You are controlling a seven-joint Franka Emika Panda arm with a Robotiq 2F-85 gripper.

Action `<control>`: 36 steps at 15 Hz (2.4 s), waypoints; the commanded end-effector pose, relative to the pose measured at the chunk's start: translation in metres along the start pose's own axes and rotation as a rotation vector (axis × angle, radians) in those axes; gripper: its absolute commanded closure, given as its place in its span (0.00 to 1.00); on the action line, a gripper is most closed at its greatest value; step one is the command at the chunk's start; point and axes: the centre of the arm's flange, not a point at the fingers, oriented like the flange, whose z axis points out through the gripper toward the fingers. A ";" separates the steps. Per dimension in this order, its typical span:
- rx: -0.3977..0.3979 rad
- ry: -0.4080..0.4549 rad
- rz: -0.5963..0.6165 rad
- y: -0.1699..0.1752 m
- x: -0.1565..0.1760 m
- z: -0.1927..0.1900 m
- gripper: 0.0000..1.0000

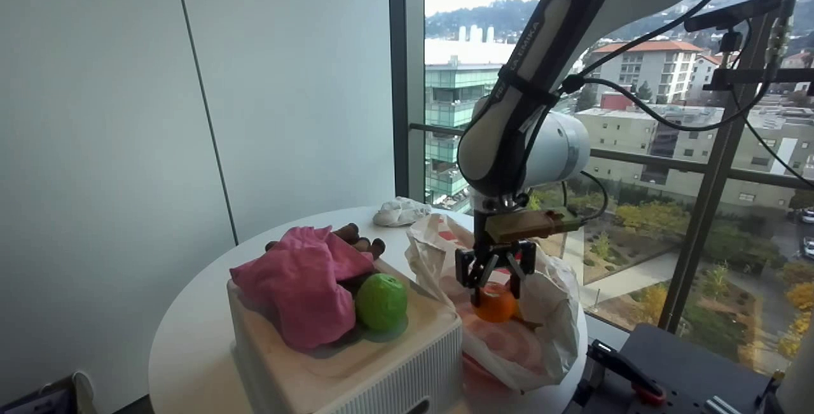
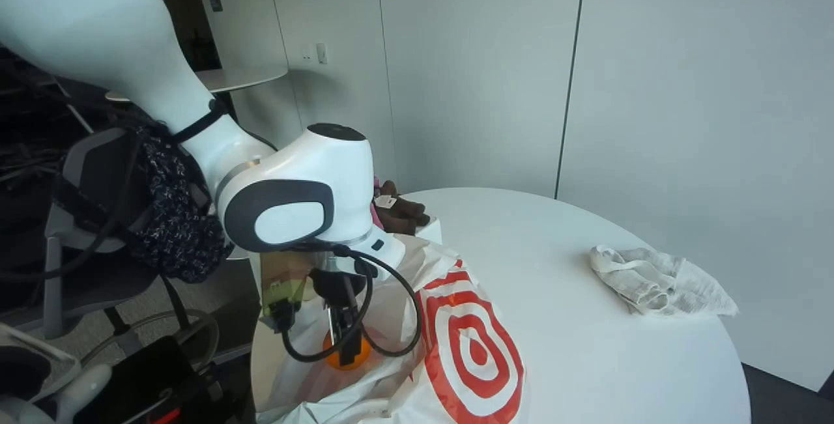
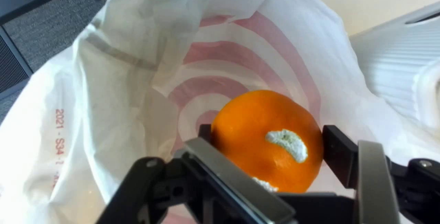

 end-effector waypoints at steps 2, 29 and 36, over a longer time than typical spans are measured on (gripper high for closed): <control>0.038 0.197 -0.127 -0.012 -0.031 -0.100 0.45; -0.035 0.382 -0.800 -0.273 0.039 -0.083 0.44; -0.030 0.407 -0.787 -0.266 0.034 -0.109 0.00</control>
